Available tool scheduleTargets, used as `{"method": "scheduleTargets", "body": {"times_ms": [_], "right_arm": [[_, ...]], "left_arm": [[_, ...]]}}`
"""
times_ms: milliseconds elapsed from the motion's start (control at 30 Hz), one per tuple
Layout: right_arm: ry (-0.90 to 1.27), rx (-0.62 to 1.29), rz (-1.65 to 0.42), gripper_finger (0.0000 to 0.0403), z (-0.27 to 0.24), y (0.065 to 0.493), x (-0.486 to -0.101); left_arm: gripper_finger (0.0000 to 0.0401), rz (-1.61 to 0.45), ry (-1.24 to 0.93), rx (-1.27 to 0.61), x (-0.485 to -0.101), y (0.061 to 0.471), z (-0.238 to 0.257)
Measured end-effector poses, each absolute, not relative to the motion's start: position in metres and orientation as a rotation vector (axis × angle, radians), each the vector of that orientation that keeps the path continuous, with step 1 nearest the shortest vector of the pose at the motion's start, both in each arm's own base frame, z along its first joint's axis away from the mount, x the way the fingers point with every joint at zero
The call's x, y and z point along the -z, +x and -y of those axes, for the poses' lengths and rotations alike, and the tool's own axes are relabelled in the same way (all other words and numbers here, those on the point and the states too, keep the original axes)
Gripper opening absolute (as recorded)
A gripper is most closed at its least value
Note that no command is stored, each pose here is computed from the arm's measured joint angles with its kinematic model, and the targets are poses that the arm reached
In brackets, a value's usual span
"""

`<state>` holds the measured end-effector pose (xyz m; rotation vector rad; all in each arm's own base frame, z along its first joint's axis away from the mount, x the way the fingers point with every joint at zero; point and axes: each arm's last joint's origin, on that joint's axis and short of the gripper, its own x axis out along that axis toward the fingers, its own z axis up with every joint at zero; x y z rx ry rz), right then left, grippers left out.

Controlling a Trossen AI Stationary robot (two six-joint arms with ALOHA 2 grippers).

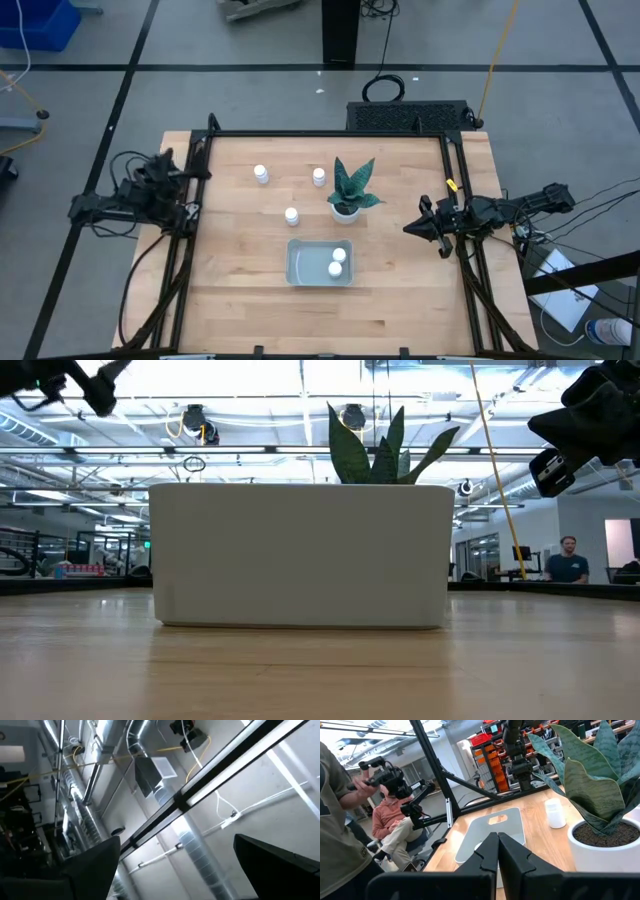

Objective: Pick and place pill bottles into a basket
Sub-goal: Put the white pill bottle into the white bin

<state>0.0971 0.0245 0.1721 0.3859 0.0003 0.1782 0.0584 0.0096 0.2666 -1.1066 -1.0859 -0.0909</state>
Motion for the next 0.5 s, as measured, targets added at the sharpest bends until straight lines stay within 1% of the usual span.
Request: {"method": "scheduleTargets", "body": {"times_ms": [100, 200, 300, 400, 500], "right_arm": [[0.386, -0.178, 0.0, 0.0004, -0.024, 0.097, -0.172], [0.386, -0.178, -0.001, 0.0004, -0.025, 0.097, -0.172], [0.385, -0.178, -0.001, 0.0004, -0.025, 0.097, -0.172], [0.386, -0.178, -0.001, 0.0004, -0.024, 0.097, -0.172], [0.386, -0.178, -0.001, 0.0004, -0.024, 0.097, -0.172]], "left_arm": [[0.0395, 1.061, -1.07, 0.078, -0.292, 0.057, -0.01], [0.0395, 0.898, -1.013, 0.011, -0.33, 0.062, -0.009], [0.0395, 0.584, -0.947, -0.12, -0.363, 0.076, -0.008], [0.0395, 0.256, -0.885, -0.244, -0.385, 0.093, -0.008], [0.0395, 0.006, -0.824, -0.293, -0.403, 0.112, -0.009]]}}
